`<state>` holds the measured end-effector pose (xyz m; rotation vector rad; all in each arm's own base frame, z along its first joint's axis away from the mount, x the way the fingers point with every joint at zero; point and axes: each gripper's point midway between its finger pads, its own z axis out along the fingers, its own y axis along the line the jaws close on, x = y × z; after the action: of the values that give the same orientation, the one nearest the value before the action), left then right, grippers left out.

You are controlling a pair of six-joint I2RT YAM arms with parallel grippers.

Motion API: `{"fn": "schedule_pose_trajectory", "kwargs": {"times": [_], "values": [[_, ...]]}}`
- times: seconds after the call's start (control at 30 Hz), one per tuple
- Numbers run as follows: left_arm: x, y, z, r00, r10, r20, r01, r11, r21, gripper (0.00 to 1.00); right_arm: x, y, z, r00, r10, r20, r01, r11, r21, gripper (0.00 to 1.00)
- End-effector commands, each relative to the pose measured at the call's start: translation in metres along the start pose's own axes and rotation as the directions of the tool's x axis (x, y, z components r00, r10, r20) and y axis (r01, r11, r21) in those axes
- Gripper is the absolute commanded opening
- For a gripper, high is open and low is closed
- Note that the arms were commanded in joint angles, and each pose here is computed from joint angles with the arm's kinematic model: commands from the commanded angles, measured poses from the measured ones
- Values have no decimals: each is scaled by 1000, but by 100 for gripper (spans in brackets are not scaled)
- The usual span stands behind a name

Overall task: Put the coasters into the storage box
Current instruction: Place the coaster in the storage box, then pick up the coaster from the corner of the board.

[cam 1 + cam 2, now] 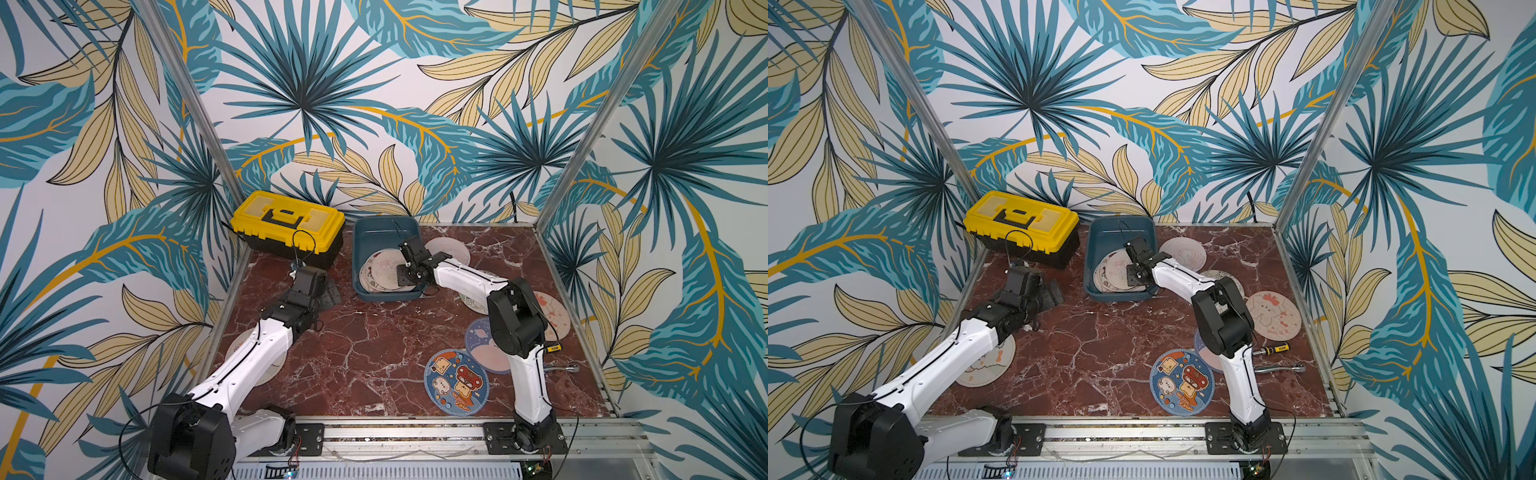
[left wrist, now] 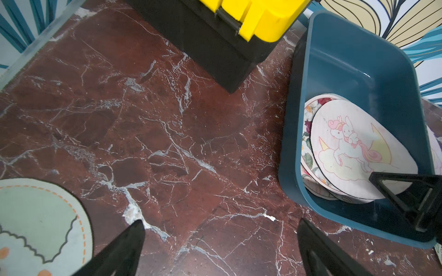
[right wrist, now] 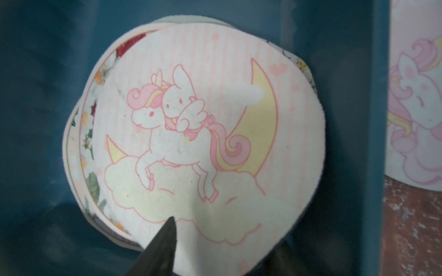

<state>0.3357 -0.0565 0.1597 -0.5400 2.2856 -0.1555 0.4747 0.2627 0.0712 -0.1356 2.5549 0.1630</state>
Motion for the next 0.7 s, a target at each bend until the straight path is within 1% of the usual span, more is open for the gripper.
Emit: {"fn": "schedule_pose_trajectory", "kwargs": {"times": [0.0,0.37,0.67], "values": [[7,5,4,1000,-8,-25,8,1000,-10,99,-9,-2,-27,1000,3,21,-4,1000,10,63],[8,4,4,1000,-6,-28,6,1000,-3,100,-12,-7,-47,999,10,36,-10,1000,16,68],[9,10,9,999,-23,-32,22,999,-35,99,-8,-26,-71,1000,13,28,-16,995,98,72]]}}
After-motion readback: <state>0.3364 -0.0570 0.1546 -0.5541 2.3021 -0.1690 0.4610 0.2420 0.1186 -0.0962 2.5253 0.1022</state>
